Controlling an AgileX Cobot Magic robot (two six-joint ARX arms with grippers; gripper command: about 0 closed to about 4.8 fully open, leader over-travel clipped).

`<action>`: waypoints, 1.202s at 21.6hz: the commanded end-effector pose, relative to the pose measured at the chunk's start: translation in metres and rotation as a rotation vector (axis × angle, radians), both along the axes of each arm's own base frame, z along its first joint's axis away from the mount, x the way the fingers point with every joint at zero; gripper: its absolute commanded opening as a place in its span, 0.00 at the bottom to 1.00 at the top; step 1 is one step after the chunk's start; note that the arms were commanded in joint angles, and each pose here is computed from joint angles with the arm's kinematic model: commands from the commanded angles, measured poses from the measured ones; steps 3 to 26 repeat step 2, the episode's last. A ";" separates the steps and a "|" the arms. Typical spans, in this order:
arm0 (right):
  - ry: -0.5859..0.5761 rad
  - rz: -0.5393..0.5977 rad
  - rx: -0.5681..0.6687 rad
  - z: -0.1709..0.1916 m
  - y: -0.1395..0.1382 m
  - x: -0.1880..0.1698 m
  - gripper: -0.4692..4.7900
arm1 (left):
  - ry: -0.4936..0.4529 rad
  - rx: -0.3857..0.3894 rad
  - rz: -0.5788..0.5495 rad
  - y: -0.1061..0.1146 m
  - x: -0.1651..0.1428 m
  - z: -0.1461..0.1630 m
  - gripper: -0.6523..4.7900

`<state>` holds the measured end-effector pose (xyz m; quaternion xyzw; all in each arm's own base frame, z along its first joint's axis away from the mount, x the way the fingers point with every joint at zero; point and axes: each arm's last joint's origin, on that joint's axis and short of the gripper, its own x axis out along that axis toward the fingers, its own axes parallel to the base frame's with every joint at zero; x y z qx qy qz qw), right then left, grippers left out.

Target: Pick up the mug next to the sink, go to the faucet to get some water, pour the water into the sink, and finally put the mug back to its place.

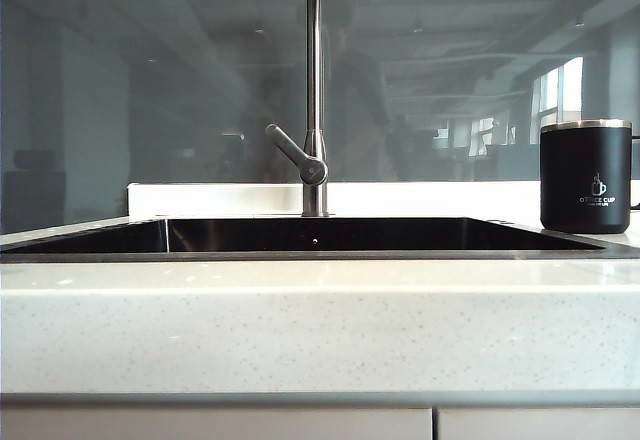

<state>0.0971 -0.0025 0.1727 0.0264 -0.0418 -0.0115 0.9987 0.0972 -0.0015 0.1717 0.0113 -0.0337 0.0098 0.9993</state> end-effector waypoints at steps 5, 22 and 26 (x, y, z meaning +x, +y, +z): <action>-0.016 -0.002 -0.003 0.001 0.000 0.000 0.08 | -0.014 -0.004 -0.004 0.000 0.000 0.002 0.11; -0.016 -0.002 -0.003 0.001 0.000 0.000 0.08 | -0.014 -0.004 -0.004 0.000 0.000 0.002 0.11; -0.016 -0.002 -0.003 0.001 0.000 0.000 0.08 | -0.014 -0.004 -0.004 0.000 0.000 0.002 0.11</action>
